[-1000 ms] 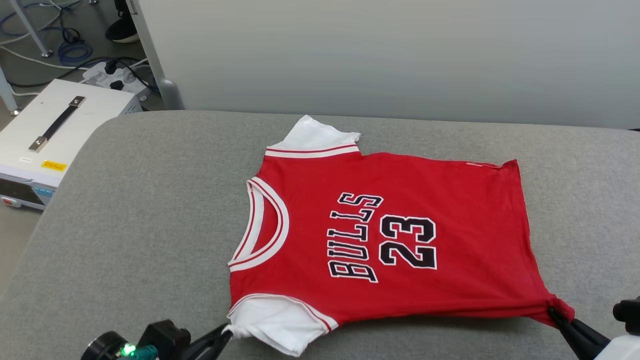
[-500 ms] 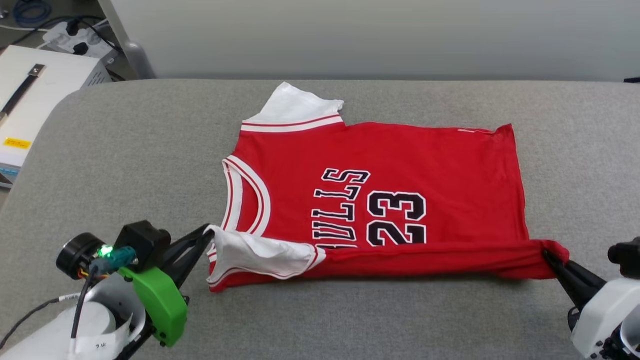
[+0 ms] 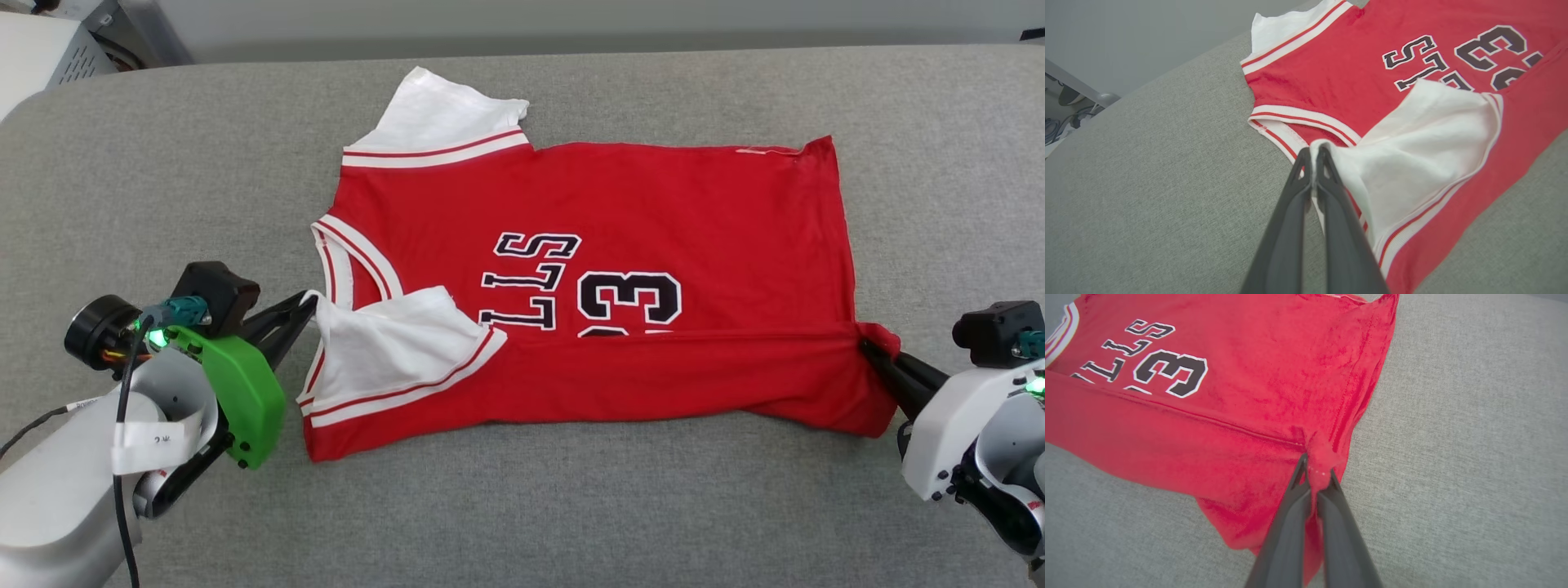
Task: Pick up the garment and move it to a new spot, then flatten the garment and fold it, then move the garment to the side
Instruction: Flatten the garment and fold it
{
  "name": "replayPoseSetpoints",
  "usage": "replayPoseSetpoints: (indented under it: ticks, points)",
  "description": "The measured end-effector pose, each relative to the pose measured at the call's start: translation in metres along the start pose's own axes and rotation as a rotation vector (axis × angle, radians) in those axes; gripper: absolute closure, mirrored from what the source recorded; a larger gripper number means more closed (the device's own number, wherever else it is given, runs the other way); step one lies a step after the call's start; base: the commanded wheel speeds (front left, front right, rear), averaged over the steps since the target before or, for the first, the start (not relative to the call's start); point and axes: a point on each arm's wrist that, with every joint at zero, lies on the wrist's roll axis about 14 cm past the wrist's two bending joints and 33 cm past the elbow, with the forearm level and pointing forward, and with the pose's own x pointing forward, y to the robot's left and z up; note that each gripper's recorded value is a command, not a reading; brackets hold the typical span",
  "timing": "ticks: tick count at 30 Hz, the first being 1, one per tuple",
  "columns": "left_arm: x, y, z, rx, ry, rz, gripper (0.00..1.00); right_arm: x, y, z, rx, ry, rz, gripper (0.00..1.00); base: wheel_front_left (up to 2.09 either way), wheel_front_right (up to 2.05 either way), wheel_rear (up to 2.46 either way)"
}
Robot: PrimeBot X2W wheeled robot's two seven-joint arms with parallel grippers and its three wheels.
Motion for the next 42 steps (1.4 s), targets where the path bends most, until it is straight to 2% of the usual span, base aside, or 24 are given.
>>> replayPoseSetpoints:
  ticks: [9, 10, 11, 13, 20, 26, 29, 35, 40, 42]
  points:
    - [0.030, 0.012, -0.018, -0.016, 0.065, -0.002, 1.00, 0.022, -0.003, -0.021, 0.004, 0.086, 0.002, 1.00, 0.00, 0.00, 0.00]
    - [0.032, 0.011, -0.022, -0.020, 0.077, -0.006, 0.77, 0.023, -0.005, -0.024, 0.010, 0.095, -0.004, 0.88, 0.00, 0.00, 0.00]
    - [0.034, 0.011, -0.026, -0.032, 0.093, -0.001, 0.00, 0.024, -0.007, -0.027, 0.014, 0.106, -0.011, 0.00, 0.00, 0.00, 0.00]
    - [0.037, 0.012, -0.033, -0.044, 0.115, 0.006, 0.00, 0.026, -0.007, -0.028, 0.005, 0.109, -0.011, 0.00, 0.00, 0.00, 0.00]
    - [0.038, 0.018, -0.020, -0.062, 0.032, 0.049, 0.00, 0.027, -0.005, -0.013, 0.007, 0.037, -0.016, 0.00, 0.00, 0.00, 0.00]
    - [0.024, 0.038, 0.014, -0.114, -0.131, 0.167, 0.00, 0.019, -0.008, 0.012, -0.037, -0.046, -0.035, 0.00, 0.00, 0.00, 0.00]
    - [0.012, 0.043, 0.028, -0.174, -0.214, 0.224, 0.00, 0.012, -0.011, 0.027, -0.031, -0.085, -0.054, 0.00, 0.00, 0.00, 0.00]
    - [-0.016, 0.037, 0.039, -0.335, -0.322, 0.303, 0.00, -0.007, -0.010, 0.014, 0.010, 0.001, -0.095, 0.00, 0.00, 0.00, 0.00]
    - [-0.030, 0.012, 0.019, -0.435, -0.251, 0.319, 0.00, -0.021, 0.000, 0.002, 0.052, 0.079, -0.119, 0.00, 0.00, 0.00, 0.00]
    - [-0.032, 0.000, 0.002, -0.473, -0.171, 0.312, 0.00, -0.026, 0.002, -0.004, 0.063, 0.112, -0.139, 0.00, 0.00, 0.00, 0.00]
